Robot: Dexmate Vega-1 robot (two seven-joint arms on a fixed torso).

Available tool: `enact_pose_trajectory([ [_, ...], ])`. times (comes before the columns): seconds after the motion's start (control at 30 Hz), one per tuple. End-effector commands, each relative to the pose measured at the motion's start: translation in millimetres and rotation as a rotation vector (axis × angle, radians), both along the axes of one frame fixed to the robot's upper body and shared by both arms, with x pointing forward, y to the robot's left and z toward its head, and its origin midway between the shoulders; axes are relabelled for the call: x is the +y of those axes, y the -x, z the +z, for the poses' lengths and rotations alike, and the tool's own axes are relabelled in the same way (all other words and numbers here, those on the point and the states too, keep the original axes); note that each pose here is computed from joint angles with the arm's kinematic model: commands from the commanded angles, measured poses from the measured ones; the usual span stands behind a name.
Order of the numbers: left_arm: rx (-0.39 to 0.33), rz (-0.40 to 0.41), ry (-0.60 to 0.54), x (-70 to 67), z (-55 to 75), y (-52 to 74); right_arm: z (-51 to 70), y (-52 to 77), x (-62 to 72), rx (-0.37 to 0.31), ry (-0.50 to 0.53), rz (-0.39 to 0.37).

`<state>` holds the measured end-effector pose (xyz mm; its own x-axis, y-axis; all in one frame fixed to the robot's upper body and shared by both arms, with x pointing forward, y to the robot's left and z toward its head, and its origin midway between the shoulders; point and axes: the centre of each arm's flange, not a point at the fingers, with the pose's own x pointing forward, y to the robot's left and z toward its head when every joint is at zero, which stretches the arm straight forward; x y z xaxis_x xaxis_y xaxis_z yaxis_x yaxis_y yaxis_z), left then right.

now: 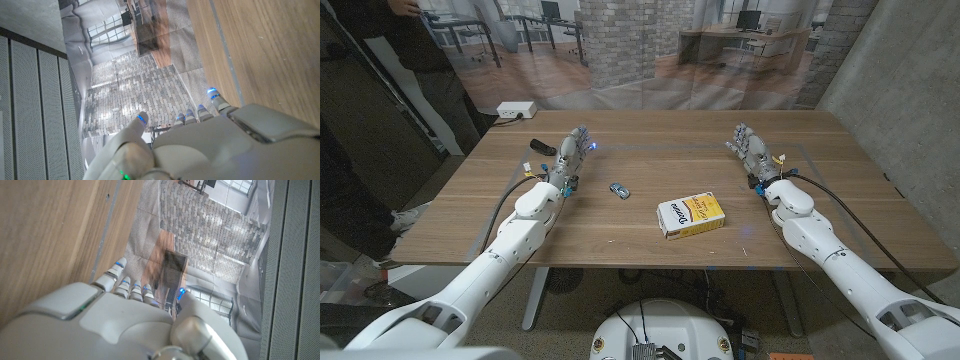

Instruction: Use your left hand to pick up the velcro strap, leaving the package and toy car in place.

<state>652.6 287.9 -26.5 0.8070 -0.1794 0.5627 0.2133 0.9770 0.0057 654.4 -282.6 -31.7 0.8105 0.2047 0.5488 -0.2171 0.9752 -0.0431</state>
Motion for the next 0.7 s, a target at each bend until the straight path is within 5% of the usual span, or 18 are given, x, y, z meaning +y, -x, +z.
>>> enact_pose_trajectory([
  [0.03, 0.007, 0.007, -0.014, 2.2, -0.9, 1.1, -5.1, 0.6, -5.7, 0.005, -0.042, -0.014],
  [0.7, -0.038, 0.111, -0.115, 7.0, 8.4, 14.2, -8.8, -0.2, -6.9, 0.008, -0.042, -0.005],
])
